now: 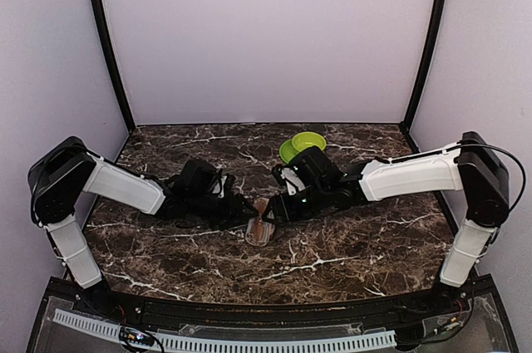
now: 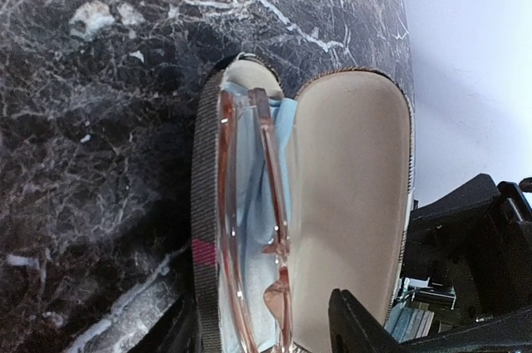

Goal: Organize the sunglasses
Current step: Adjust the sunglasses in the sunglasses case.

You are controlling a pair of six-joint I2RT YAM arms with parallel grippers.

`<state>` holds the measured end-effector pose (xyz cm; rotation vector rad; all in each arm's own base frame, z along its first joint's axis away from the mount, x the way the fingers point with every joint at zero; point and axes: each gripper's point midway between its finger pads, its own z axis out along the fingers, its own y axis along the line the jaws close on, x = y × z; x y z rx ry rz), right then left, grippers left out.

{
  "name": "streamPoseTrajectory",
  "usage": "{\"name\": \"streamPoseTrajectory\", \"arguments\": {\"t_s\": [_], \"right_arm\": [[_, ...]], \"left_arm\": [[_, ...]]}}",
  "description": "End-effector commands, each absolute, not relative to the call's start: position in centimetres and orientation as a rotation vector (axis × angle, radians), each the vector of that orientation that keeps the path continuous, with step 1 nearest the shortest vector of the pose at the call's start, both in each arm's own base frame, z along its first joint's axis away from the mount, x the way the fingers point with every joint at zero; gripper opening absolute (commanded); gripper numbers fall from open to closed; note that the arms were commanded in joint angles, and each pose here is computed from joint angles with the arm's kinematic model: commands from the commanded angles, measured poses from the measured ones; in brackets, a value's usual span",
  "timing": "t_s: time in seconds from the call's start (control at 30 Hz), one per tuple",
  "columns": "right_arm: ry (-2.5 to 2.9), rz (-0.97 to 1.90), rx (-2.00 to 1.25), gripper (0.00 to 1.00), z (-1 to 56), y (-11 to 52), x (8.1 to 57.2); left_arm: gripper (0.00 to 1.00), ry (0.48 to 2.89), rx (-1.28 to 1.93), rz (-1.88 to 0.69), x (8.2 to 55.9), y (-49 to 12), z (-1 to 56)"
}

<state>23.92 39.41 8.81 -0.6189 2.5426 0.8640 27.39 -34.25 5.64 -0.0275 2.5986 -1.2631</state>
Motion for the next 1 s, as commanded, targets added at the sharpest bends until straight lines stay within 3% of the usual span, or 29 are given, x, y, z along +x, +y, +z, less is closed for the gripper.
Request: {"name": "streamPoseTrajectory", "arguments": {"t_s": [0.0, 0.47, 0.97], "right_arm": [[2.528, 0.855, -0.611, 0.64, 9.2, 40.3, 24.5], [2.524, 0.836, -0.595, 0.66, 9.5, 41.0, 25.5], [2.519, 0.818, -0.631, 0.61, 9.3, 41.8, 26.1]], "left_arm": [[0.54, 2.611, -0.008, -1.361, 26.4, -35.0, 5.4], [0.54, 2.644, 0.037, -1.434, 25.0, -35.3, 5.6], [0.54, 2.648, 0.163, -1.525, 23.7, -35.9, 6.8]]}}
